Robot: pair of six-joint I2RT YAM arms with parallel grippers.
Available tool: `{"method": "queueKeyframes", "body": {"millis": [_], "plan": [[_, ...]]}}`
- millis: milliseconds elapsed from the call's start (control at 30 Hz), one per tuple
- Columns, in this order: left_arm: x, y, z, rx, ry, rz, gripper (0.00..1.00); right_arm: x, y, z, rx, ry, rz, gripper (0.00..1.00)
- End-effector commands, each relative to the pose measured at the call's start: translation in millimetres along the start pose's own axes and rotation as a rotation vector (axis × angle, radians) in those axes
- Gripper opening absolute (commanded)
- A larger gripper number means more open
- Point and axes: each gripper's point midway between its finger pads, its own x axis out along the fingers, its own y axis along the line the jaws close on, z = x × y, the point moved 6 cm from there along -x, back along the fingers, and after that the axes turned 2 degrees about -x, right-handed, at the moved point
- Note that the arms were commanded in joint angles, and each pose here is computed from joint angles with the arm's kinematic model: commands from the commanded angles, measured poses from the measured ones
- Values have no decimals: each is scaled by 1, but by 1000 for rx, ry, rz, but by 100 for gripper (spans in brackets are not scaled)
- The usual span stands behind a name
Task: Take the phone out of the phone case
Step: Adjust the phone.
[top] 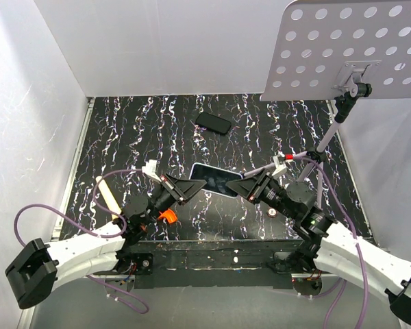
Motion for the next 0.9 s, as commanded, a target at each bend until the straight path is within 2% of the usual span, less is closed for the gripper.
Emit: {"method": "queueKeyframes", "body": {"millis": [0,100,167,233,333,433,633,767,867], "plan": [[1,-18,0,289,172,-47,0,-26,-1,-9,-296,191,-115,48],[-2,-24,3,479,376,-60,0,-53,-8,-8,-446,296,-220,80],[-5,-28,2,596,544,-106,0,-68,1,-8,-550,390,-202,90],[-7,-31,-1,651,735,-156,0,-77,13,-9,-599,474,-173,93],[-10,-36,-9,587,991,-235,0,-80,34,-10,-658,602,-94,94],[-7,-45,-11,514,1115,-319,0,-74,49,-6,-704,669,-60,93],[4,-60,-8,494,1186,-408,0,-53,67,-11,-638,815,106,86],[6,-61,-8,463,1232,-434,0,-42,77,-19,-565,892,248,78],[8,-59,-7,457,1243,-441,0,-32,75,-21,-530,919,259,70]]}}
